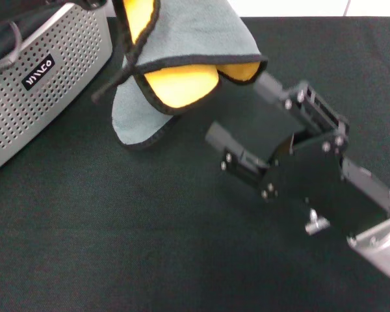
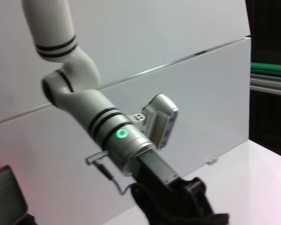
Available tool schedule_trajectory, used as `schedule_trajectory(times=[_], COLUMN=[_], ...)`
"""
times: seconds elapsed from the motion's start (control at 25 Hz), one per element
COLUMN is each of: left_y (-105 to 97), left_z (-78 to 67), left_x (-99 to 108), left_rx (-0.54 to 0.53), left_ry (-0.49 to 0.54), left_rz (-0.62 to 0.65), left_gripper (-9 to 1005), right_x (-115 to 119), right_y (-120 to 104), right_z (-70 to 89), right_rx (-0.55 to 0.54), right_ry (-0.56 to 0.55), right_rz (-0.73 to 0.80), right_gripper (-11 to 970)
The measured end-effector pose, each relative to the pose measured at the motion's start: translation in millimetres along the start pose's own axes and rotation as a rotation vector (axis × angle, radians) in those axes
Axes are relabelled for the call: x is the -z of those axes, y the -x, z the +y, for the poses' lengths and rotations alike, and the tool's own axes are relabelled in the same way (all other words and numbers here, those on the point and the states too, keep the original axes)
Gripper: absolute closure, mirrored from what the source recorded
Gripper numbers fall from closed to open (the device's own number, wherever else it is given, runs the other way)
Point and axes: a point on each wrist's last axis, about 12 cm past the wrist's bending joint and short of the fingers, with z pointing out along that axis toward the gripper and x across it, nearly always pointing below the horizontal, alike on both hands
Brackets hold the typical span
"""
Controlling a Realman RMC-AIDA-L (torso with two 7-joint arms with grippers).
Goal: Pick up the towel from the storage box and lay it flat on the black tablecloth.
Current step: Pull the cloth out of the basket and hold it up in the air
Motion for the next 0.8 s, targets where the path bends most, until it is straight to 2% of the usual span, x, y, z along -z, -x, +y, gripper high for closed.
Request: schedule_trajectory(times=[0.2,0.48,0.8], left_y=[-13.8,-20.5,-23.6], left_z=[4.3,4.4,2.5], left_x=[-9.2,-22.5,-31.4], left_rx=[0.022,0.025,0.023], left_ry=[-0.003,-0.009,-0.018], left_rz=[-0.002,-0.017,-0.023], left_gripper=[968,968,967], right_x=[-14.8,-38.7,-47.2], right_y=[-13.1,-27.5,-30.7], right_z=[-4.8,-2.2,-0.7], right_rx=[0.015,0.037,0.042], right_ry=[-0.004,0.070,0.094], right_rz=[0.009,0.004,0.003], right_gripper=[266,284,305])
